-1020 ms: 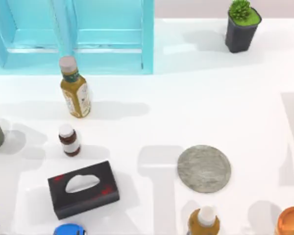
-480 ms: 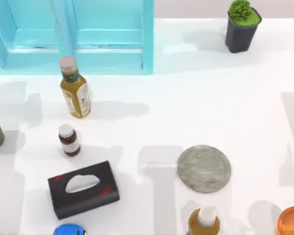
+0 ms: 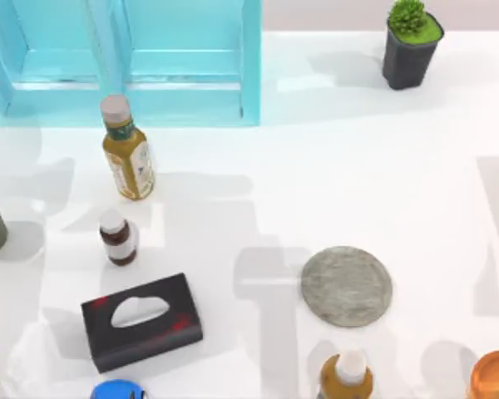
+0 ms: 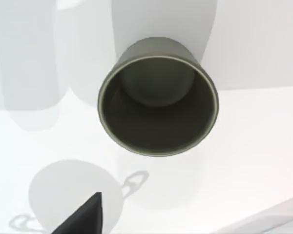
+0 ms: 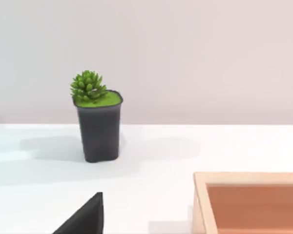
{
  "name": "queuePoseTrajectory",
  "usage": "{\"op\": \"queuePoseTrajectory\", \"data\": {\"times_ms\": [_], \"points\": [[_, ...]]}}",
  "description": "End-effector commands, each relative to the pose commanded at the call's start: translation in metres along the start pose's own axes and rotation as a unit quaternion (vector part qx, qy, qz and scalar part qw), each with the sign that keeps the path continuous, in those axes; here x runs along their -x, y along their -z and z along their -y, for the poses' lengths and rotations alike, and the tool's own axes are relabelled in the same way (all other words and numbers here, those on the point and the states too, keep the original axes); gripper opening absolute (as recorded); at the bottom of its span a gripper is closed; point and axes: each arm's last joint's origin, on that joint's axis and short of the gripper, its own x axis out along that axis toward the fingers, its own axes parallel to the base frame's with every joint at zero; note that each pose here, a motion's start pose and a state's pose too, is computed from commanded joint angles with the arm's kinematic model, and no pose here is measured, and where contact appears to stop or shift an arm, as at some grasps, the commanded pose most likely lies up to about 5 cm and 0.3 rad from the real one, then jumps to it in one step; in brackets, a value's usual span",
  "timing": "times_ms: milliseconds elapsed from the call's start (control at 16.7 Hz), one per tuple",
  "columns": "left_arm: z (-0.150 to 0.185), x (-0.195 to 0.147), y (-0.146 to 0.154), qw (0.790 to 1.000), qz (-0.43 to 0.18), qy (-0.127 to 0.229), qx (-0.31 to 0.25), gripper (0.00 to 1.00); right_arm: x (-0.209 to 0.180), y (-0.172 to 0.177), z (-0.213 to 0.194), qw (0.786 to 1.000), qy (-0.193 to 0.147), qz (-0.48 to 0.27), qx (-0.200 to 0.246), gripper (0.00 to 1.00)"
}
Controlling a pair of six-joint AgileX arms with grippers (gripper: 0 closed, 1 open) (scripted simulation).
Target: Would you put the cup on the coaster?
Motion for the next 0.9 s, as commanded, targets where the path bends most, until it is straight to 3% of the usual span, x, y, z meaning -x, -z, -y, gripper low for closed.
{"op": "queuePoseTrajectory", "data": {"times_ms": [540,900], "points": [[-0.004,-0.011,0.000,1.000,0.008,0.012,-0.003,1.00,0.000,0.000,0.000,1.000,0.000,0.000,0.000,1.00],[-0.008,-0.073,-0.001,1.000,0.007,0.002,-0.003,1.00,0.000,0.000,0.000,1.000,0.000,0.000,0.000,1.00]]}}
